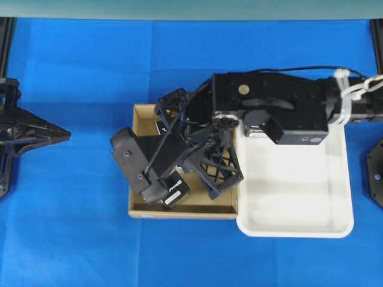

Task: Pick a box that is randomly placed inside the cardboard box.
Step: 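Move the right gripper over the cardboard box and lower toward the bottom-left servo box, then close the right gripper on the DYNAMIXEL box at the box's lower left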

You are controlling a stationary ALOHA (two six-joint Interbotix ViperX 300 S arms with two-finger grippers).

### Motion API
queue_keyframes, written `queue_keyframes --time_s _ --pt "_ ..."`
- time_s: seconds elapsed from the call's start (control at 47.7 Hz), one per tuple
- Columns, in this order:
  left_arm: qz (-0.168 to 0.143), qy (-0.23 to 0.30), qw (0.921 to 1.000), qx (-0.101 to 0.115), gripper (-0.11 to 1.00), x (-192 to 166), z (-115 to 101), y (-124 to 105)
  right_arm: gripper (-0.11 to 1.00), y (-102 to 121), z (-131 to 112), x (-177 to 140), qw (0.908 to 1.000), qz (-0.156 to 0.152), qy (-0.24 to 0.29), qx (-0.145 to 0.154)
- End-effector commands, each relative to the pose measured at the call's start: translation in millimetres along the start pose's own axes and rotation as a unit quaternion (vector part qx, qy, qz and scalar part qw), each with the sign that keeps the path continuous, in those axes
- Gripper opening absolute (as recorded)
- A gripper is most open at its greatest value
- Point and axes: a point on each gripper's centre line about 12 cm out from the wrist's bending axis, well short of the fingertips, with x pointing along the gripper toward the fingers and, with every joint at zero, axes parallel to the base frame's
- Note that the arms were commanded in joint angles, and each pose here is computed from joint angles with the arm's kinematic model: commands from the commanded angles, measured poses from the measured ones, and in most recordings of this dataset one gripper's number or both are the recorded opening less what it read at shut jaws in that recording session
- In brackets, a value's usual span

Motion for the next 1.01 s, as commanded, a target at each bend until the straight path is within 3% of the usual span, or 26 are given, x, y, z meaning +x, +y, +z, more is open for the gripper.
queue_keyframes --time_s 0.0,0.231,0.378,0.567,0.692,0.881,0.986 --pt "-0.002 -0.011 0.9999 0.001 -0.07 0 9 -1 -0.02 1 7 -7 0.9999 -0.001 -0.013 -0.001" --pt "-0.002 -0.011 0.9999 0.001 -0.07 0 9 -1 -0.02 -1 11 10 0.9999 0.004 -0.007 -0.007" --pt "-0.002 -0.014 0.9999 0.001 -0.07 -1 10 -1 -0.01 -2 14 37 1.0 0.005 -0.004 -0.005" --pt "-0.002 -0.016 0.9999 0.001 -0.07 -1 11 -1 0.06 -1 18 58 0.9999 0.006 0.001 -0.013" --pt "-0.001 -0.015 0.9999 0.002 -0.07 -1 11 -1 0.26 3 15 71 0.9997 0.014 0.013 -0.015" --pt "-0.002 -0.018 0.9998 0.001 -0.07 -2 12 -1 0.81 8 4 97 0.9987 0.015 0.031 -0.039" --pt "-0.002 -0.018 0.9998 0.001 -0.07 -1 12 -1 0.98 10 1 108 0.9983 0.009 0.032 -0.047"
